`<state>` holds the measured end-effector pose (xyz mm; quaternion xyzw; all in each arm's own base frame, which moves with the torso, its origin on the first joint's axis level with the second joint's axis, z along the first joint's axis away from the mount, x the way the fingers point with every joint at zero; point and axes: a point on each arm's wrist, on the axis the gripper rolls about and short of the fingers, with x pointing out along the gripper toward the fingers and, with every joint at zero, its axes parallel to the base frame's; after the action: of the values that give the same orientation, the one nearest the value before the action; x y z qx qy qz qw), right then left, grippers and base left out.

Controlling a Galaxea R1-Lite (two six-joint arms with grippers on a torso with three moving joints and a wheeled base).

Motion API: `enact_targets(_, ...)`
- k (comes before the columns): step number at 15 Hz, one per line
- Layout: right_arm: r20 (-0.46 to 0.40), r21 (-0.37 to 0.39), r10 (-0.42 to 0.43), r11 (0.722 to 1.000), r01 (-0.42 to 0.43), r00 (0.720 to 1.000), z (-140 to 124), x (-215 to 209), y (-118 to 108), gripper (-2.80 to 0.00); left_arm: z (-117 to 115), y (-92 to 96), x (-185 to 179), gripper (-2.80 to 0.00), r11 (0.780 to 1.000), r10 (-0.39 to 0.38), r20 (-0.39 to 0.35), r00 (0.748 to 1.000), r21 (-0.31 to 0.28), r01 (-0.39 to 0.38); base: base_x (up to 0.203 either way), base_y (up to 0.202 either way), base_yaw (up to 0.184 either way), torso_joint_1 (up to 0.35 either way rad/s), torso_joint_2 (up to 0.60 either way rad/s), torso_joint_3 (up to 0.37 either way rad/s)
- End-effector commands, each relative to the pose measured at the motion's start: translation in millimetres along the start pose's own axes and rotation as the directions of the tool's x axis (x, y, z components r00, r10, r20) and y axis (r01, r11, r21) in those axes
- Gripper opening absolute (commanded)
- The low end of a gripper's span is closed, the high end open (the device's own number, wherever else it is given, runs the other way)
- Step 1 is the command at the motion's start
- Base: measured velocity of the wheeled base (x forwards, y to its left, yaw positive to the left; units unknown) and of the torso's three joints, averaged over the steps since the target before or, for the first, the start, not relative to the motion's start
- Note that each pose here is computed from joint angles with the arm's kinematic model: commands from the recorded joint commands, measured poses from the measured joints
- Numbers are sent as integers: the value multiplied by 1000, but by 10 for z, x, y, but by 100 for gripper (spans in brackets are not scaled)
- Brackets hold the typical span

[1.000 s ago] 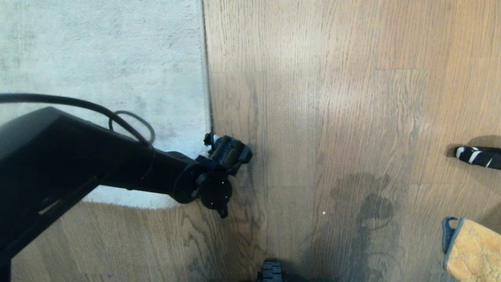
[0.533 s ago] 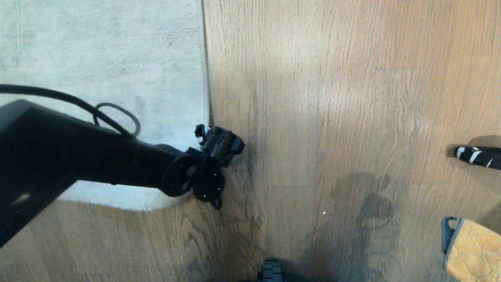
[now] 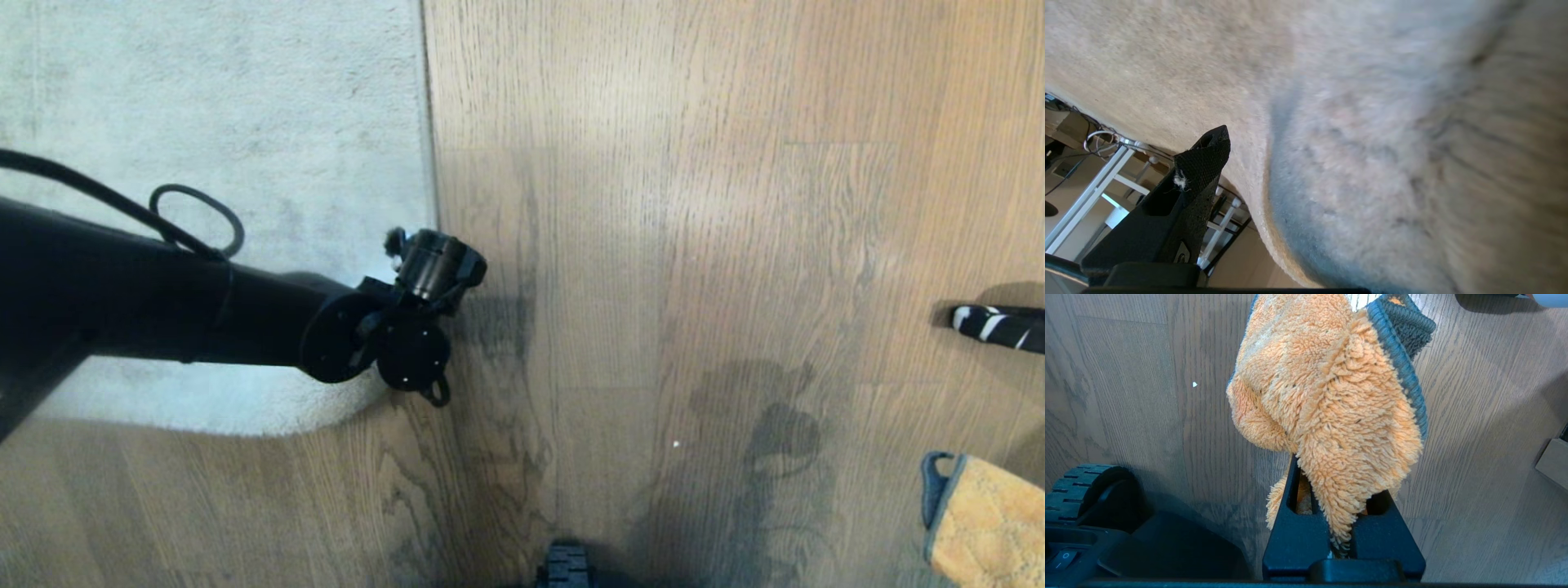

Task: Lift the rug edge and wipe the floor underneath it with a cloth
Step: Lift up the carpet

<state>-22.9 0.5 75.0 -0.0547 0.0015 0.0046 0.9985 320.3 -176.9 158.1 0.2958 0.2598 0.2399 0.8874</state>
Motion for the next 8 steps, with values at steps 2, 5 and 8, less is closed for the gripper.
enact_targets(2, -1, -1, 1, 1000, -1, 1000, 0, 1, 0, -280, 107, 116, 15, 0, 999, 21, 11, 1000, -39, -21, 0, 0, 0, 0, 0, 0)
enact_targets(5, -1, -1, 0, 1000, 0, 1000, 0, 1, 0, -280, 200, 172, -16, 0, 997, 22, 30, 999, -71, -20, 0, 0, 0, 0, 0, 0)
enact_targets(8, -1, -1, 0, 1000, 0, 1000, 0, 1, 0, -280, 215, 178, -119, 0, 997, 3, 51, 999, -81, 1, 0, 0, 0, 0, 0, 0)
